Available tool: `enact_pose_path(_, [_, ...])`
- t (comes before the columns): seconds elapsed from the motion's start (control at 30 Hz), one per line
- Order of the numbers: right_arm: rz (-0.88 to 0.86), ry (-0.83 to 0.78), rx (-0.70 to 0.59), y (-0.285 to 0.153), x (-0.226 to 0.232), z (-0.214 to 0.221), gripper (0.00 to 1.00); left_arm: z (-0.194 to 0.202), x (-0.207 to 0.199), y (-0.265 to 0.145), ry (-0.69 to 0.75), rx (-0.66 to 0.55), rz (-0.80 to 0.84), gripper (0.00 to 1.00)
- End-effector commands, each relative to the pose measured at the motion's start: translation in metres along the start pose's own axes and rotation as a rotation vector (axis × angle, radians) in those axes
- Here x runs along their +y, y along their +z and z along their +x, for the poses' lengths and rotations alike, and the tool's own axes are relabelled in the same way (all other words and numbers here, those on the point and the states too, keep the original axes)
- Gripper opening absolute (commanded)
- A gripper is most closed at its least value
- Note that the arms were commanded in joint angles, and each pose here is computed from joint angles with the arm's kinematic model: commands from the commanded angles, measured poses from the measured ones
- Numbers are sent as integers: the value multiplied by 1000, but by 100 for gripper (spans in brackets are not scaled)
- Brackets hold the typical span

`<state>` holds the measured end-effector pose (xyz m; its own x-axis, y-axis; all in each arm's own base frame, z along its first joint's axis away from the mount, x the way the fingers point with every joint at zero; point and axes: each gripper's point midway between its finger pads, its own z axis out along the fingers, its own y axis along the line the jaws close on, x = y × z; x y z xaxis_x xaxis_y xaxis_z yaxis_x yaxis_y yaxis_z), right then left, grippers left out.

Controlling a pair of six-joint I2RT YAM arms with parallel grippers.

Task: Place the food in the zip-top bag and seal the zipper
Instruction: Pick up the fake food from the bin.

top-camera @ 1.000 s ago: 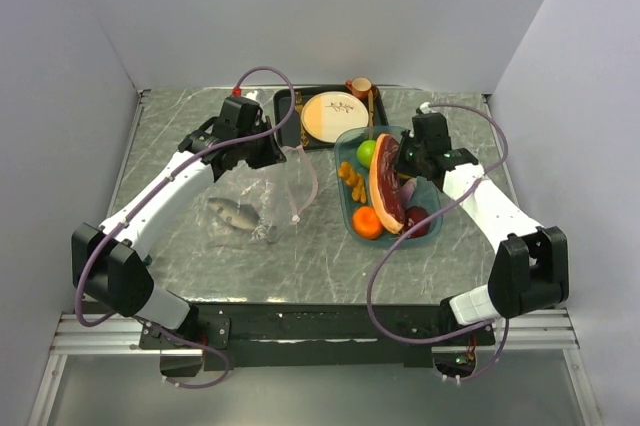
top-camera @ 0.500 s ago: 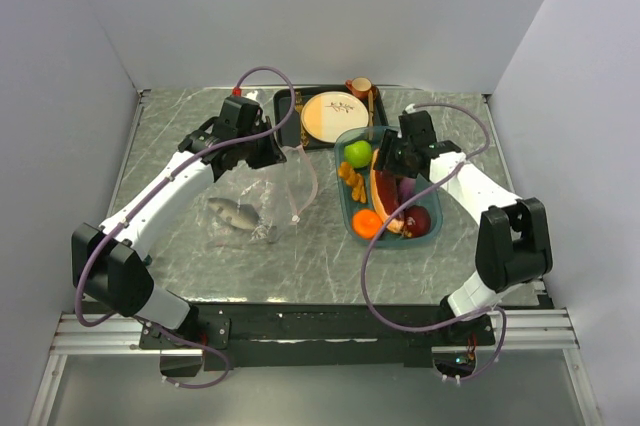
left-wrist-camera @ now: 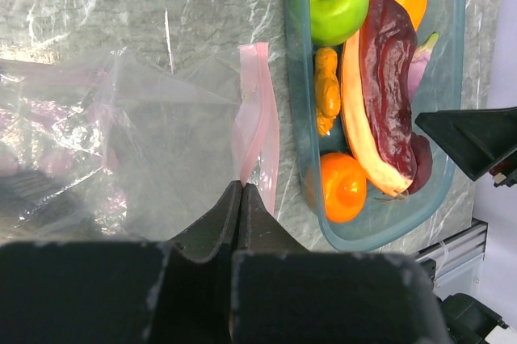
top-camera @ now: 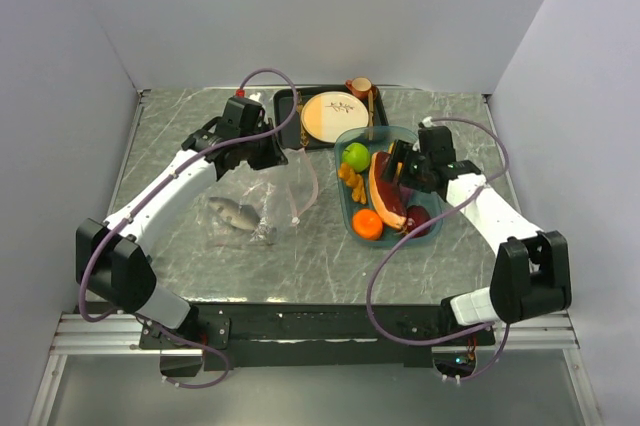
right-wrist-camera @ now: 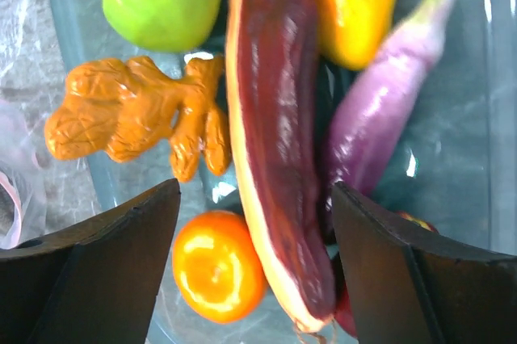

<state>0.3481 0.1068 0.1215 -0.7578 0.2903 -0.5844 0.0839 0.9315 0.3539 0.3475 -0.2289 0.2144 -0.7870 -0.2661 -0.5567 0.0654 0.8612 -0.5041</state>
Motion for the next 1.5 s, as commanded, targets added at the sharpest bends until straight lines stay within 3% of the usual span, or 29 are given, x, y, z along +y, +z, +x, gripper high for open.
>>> enact_pose_path(0.0, [-25, 65, 14, -7, -16, 11, 80, -12, -13, -6, 27, -35, 42, 1])
enact_pose_path(0.27, [-136, 86, 116, -11, -10, 45, 69, -9, -14, -8, 23, -32, 49, 1])
enact_pose_path(0.43, [-187, 105, 100, -20, -4, 53, 58, -6, -12, -7, 26, -23, 48, 1])
enact_pose_path(0.63, [-190, 112, 142, -18, -7, 67, 54, -5, -13, -7, 25, -20, 52, 1])
enact_pose_path(0.93, [-127, 115, 127, -21, -19, 71, 60, -5, -16, -5, 30, -15, 58, 1])
enact_pose_path(1.27, [-178, 146, 212, -11, -13, 89, 57, -1, -16, -2, 30, -8, 57, 1])
enact_pose_path(1.47, [-193, 124, 218, -10, -10, 85, 36, -2, -17, -1, 32, -4, 57, 1])
